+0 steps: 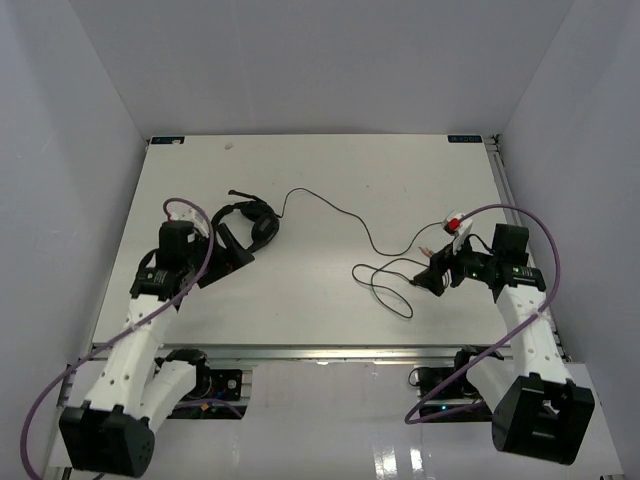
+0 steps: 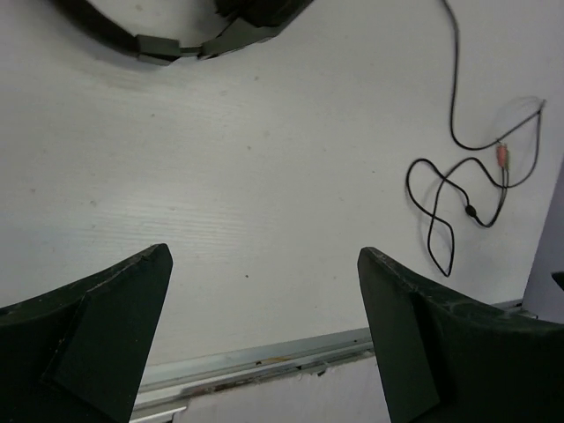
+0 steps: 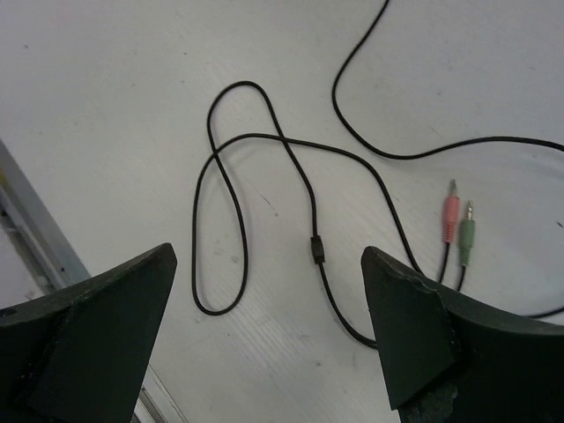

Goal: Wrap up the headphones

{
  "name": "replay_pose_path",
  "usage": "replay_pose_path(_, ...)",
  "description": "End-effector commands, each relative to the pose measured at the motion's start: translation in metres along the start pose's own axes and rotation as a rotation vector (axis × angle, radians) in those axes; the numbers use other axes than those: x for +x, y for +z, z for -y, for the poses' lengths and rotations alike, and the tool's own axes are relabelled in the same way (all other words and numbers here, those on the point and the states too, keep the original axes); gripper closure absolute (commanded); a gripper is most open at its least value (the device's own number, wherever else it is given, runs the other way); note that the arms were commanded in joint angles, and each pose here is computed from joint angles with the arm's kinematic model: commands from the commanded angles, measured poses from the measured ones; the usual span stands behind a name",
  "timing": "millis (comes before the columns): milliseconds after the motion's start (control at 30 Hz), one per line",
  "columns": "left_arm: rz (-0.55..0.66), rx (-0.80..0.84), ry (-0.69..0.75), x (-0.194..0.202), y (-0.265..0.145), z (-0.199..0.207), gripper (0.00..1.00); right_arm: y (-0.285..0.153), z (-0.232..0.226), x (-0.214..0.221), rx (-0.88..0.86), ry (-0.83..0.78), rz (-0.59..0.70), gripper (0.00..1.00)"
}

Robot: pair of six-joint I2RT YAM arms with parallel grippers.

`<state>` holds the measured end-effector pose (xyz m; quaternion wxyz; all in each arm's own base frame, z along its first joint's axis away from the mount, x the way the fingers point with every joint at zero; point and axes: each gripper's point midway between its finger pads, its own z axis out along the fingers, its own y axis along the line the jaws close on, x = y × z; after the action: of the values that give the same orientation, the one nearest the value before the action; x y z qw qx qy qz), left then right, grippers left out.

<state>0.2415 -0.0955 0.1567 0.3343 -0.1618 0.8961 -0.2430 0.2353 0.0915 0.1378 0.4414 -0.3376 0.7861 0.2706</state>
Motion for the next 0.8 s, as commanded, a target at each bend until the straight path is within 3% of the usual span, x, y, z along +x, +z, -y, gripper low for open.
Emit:
replay_pose_path(0, -0.050, -0.166, -0.134, -0.019, 0.020, -0.017, 0.02, 0.012, -0.014, -0.020, -0.171, -0.036, 0.134, 0.09)
replay_pose_path(167, -0.037, -0.240, -0.248, -0.052, 0.045, -0.050, 0.06, 0.015, -0.013, -0.009, -0.152, -0.050, 0.133, 0.09)
replay_pose_path(333, -0.078, -0.392, -0.272, -0.069, 0.080, -0.086, 0.08, 0.015, -0.015, -0.007, -0.149, -0.071, 0.142, 0.09)
replay_pose_path(500, -0.108, -0.422, -0.284, -0.091, 0.123, -0.099, 0.18, 0.012, -0.014, -0.010, -0.135, -0.093, 0.154, 0.09)
replay_pose_path(667, -0.127, -0.464, -0.249, -0.100, 0.149, -0.116, 0.40, 0.010, -0.011, -0.012, -0.120, -0.095, 0.162, 0.09)
replay_pose_path(767, -0.131, -0.472, -0.232, -0.098, 0.157, -0.123, 0.46, 0.008, -0.009, -0.013, -0.115, -0.088, 0.169, 0.09)
